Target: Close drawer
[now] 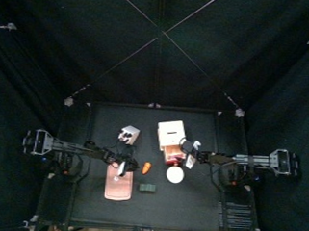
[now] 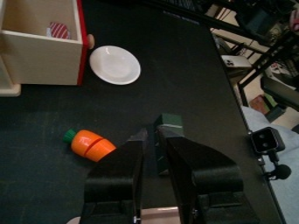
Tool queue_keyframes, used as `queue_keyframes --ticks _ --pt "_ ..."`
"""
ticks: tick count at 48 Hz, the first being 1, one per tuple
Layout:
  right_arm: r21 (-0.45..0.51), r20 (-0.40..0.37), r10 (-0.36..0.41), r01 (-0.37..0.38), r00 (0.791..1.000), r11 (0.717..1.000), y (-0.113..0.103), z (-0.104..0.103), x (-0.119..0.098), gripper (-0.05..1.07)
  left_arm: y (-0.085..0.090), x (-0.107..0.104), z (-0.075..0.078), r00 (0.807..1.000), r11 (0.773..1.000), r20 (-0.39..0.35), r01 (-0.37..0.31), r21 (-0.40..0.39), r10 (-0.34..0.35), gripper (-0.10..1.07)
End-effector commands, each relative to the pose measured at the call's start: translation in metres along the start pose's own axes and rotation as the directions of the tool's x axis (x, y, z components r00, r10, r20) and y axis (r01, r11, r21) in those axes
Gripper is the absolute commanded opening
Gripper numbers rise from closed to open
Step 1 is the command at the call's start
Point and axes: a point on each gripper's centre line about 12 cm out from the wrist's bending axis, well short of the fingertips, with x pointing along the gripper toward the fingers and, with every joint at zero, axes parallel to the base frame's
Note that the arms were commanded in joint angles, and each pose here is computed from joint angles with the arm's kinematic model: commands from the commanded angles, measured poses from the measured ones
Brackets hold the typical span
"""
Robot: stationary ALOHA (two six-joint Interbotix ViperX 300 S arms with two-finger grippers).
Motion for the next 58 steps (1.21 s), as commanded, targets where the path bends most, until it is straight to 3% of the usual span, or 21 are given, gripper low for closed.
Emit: queue_keyframes --ticks 1,20,28,43,58 --pt "0.025 0.033 0.021 -0.022 0.999 0.999 0.003 0.008 -0.006 1.04 0.0 0.0 0.011 1.0 1.0 0.028 0.001 0.006 -0.001 0.62" --pt "0.107 0.036 0.09 -0.094 0.995 0.99 0.012 -0.008 -0.017 1.04 0.005 -0.001 0.014 0.999 1.0 0.041 -0.013 -0.009 0.013 0.62" --pt "0.144 0.077 0.134 -0.144 0.988 0.979 0.014 -0.013 -0.023 1.04 0.01 -0.001 0.019 0.998 0.999 0.059 -0.028 -0.031 0.029 0.61" --pt "0.185 0.113 0.178 -0.197 0.977 0.963 0.018 -0.017 -0.026 1.03 0.027 0.001 0.041 0.99 0.995 0.117 -0.067 -0.078 0.076 0.51" --pt "0.207 0.075 0.191 -0.203 0.979 0.957 0.021 -0.029 -0.022 1.01 0.065 0.015 0.076 0.967 0.975 0.195 -0.131 -0.182 0.167 0.37"
